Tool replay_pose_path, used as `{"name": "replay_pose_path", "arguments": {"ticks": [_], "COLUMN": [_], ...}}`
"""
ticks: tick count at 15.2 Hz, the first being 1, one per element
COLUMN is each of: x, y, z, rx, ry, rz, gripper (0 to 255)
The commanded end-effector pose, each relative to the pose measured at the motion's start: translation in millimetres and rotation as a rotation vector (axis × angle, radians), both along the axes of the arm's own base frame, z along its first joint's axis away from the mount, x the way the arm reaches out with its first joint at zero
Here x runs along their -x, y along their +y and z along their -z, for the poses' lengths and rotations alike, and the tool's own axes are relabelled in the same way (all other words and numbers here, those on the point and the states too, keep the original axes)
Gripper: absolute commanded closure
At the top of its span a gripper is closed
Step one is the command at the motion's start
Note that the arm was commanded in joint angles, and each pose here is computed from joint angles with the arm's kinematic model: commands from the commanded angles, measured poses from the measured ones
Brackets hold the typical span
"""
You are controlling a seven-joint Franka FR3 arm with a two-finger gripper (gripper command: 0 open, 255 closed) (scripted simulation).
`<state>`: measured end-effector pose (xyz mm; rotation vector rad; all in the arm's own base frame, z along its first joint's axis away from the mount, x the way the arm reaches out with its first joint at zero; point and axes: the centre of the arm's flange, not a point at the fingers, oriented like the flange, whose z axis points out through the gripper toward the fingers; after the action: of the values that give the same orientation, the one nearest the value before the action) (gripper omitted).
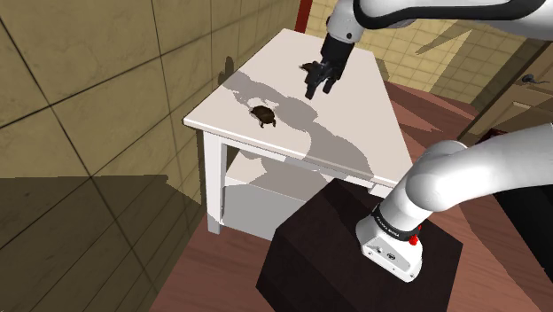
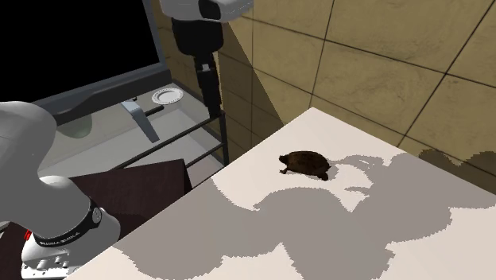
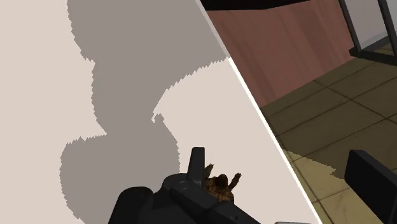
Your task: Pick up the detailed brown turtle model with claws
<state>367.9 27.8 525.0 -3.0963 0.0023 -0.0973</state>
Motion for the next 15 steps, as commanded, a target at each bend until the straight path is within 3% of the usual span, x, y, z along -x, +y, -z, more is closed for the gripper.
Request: {"name": "replay_pose_path", "arguments": {"ticks": [1, 15], "x": [-16.2, -139.1], "y": [6.3, 18.6], "z": [18.0, 145.1], "rx": [0.017, 0.139], "ry": [-0.017, -0.113], "rz": [0.04, 0.312], "gripper": [0, 0]}}
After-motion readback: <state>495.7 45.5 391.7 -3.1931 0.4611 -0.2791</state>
